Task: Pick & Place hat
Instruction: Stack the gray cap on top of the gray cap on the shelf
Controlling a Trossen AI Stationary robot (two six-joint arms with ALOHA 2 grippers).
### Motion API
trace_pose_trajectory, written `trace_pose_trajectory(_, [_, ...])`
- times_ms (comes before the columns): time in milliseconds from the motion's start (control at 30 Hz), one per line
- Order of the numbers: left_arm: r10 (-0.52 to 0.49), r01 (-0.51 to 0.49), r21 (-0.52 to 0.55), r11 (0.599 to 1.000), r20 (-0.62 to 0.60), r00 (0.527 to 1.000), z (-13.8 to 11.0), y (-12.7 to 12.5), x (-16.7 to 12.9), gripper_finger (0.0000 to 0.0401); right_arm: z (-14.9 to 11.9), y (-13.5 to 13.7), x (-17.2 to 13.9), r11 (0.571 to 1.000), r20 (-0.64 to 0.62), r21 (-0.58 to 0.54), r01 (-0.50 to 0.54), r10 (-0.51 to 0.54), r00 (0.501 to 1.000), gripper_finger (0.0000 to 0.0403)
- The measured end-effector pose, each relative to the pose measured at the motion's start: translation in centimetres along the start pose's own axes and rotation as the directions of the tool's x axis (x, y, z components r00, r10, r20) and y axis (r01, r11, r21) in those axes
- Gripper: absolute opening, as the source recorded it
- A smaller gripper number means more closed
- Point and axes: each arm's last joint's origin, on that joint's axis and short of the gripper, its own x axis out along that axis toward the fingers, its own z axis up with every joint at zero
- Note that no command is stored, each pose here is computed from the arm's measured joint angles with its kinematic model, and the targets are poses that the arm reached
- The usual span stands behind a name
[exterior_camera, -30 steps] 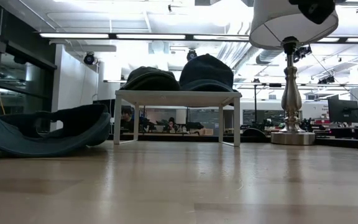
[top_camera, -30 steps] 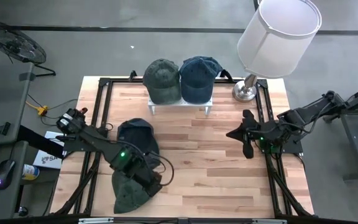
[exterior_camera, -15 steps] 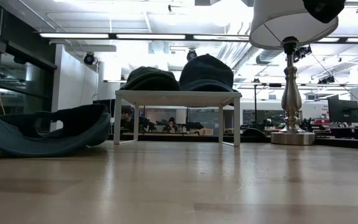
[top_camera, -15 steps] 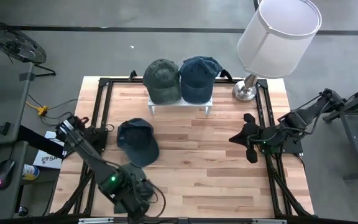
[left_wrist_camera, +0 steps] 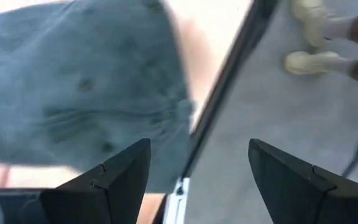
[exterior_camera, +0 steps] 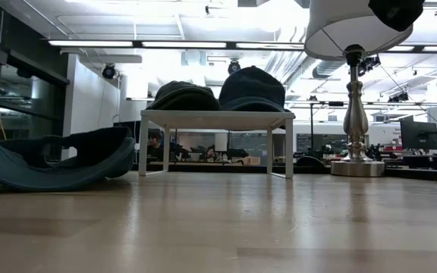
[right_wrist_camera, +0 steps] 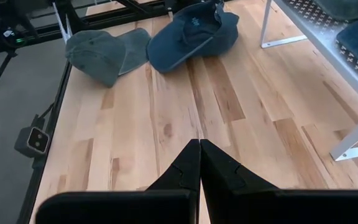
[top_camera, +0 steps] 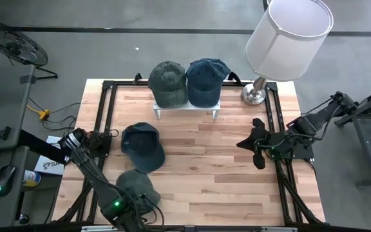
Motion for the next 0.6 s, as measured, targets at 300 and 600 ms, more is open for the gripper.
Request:
trace_pose_trajectory(300, [0.227, -0.184, 0.553, 0.813, -0.008, 0.974, -1.4, 1.9, -0.4, 0.0264, -0.4, 0.6, 1.5, 0.999, -0.051, 0.011, 0.042, -0.041, 0.998, 0.0000])
trace_pose_trajectory(600, [0.414, -0.289, 0.889, 0.354, 0.128, 0.901, -0.9, 3.5, -0.9, 0.0264, -1.1, 1.6, 3.5, 0.999, -0.165, 0.039, -0.005, 0.012, 0.986, 0.0000])
